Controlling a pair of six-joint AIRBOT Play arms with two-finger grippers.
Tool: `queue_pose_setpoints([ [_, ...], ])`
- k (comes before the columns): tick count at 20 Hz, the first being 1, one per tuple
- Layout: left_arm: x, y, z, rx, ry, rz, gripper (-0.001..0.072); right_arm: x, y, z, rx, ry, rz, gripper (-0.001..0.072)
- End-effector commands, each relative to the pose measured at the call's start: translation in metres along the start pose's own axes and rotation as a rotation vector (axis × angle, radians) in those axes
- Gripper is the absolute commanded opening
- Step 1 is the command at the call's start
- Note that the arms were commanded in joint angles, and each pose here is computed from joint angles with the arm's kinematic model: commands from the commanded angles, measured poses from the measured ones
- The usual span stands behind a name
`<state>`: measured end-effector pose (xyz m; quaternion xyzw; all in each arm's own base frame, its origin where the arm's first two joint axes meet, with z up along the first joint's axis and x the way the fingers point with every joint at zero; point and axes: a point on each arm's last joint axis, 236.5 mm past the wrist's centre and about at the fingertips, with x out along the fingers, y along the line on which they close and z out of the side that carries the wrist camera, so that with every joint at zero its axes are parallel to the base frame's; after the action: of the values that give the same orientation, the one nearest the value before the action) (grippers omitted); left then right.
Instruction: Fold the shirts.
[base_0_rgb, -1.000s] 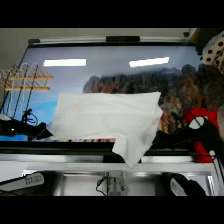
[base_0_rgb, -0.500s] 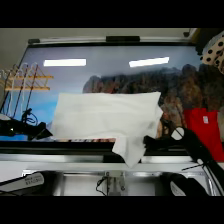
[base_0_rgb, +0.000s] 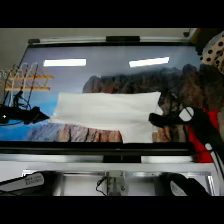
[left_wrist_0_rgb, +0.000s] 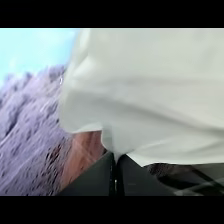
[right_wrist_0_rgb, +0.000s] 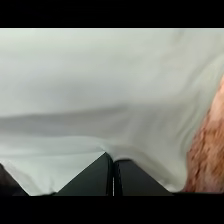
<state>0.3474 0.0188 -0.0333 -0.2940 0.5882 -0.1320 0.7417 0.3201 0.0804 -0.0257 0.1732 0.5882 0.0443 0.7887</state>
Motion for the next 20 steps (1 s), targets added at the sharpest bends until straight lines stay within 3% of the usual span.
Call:
queue_pose_setpoints([
  [1,-0.001,-0.035,0.068,0.016,-0.137,-0.023,0.003,-0.011,-0.003,0.092,-0.011,-0.152,-0.034,0.0063],
  [6,0.039,-0.04,0.115,-0.073,-0.1,-0.042,0.0032,0.038,0.003,0.167,0.018,-0.144,-0.013,0.0064],
  [10,0.071,-0.031,0.115,-0.107,-0.037,-0.044,0.0031,0.074,-0.002,0.178,0.028,-0.103,-0.015,0.0091],
  [11,0.077,-0.028,0.111,-0.116,-0.018,-0.046,0.0032,0.081,-0.001,0.175,0.028,-0.087,-0.002,0.0196],
  [12,0.08,-0.026,0.107,-0.122,0.001,-0.049,0.0061,0.084,0.001,0.171,0.009,-0.069,0.008,0.0412],
  [13,0.081,-0.026,0.105,-0.123,0.011,-0.051,0.0242,0.083,0.003,0.167,-0.039,-0.051,0.012,0.0547],
  [14,0.079,-0.026,0.104,-0.124,0.018,-0.055,0.0505,0.076,0.0,0.161,-0.089,-0.026,0.007,0.0621],
  [15,0.074,-0.027,0.103,-0.121,0.029,-0.061,0.0585,0.066,-0.004,0.155,-0.121,0.002,0.001,0.0671],
  [19,0.043,-0.036,0.101,-0.093,0.078,-0.098,0.0567,0.032,-0.055,0.131,-0.05,0.126,-0.008,0.0671],
  [20,0.036,-0.041,0.1,-0.08,0.085,-0.103,0.0489,0.03,-0.067,0.126,-0.031,0.152,-0.005,0.0671],
])
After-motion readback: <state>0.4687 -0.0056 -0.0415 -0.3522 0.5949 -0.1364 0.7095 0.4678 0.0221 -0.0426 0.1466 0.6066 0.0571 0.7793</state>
